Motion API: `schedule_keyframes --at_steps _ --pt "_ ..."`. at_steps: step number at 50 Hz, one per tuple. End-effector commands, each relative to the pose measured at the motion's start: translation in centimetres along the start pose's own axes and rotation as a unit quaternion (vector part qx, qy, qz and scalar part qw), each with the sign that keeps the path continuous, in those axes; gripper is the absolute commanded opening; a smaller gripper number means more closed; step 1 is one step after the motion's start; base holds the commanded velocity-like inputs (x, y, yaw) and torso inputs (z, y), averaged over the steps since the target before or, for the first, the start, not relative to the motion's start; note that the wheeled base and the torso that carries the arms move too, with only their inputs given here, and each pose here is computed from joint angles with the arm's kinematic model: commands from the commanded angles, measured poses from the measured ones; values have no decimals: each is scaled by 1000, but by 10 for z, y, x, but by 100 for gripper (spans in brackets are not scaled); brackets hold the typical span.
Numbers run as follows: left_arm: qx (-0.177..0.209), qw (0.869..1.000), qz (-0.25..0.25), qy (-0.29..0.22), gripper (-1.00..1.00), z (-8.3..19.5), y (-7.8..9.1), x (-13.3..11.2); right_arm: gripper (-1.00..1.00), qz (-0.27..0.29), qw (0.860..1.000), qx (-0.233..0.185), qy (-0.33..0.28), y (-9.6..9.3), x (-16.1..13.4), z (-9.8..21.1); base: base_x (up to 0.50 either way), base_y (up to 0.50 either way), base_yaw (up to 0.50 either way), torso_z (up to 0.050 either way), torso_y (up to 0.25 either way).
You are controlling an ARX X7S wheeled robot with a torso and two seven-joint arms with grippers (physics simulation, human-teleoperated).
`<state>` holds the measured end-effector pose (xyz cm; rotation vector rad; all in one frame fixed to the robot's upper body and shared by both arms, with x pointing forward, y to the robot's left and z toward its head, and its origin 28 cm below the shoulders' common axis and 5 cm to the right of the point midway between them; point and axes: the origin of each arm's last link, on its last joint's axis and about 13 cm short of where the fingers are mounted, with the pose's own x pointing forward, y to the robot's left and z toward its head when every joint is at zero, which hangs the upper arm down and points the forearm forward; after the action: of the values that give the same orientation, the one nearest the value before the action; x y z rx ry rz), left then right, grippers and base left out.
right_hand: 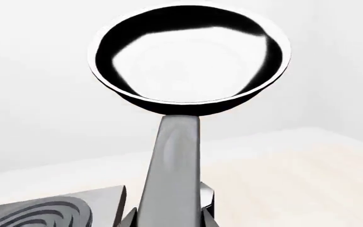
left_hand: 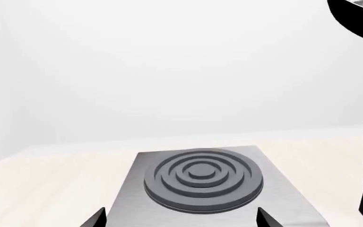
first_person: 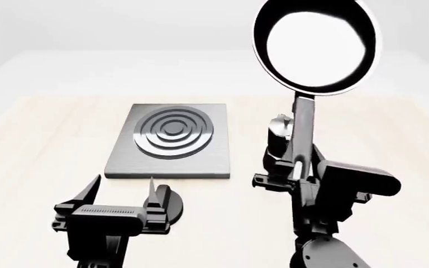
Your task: Put the frying pan on the stove.
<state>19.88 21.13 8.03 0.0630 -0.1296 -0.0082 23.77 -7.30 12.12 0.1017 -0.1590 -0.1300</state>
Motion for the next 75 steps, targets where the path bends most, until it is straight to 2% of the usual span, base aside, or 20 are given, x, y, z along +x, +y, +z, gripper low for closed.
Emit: schedule_keyframes --at_steps 1,27,32,41,53,75 --pt "1 1000 -1 -2 100 2 0 0 -100 50 998 -28 -39 5 4 12 0 0 0 10 0" --pt "-2 1000 1 0 100 0 0 -1 -100 128 990 -49 -33 13 4 14 0 0 0 0 2" --pt "-2 1000 1 0 100 0 0 -1 -100 161 986 -46 -24 16 2 15 0 0 0 0 2" --pt "-1 1000 -1 0 100 0 -1 -1 -100 185 981 -51 -15 18 4 16 0 0 0 0 2" --pt "-2 1000 1 0 100 0 0 -1 -100 208 977 -56 3 21 5 15 0 0 0 1 2" --pt "1 1000 1 -3 100 3 0 0 -100 213 973 -68 62 22 12 14 0 0 0 0 2"
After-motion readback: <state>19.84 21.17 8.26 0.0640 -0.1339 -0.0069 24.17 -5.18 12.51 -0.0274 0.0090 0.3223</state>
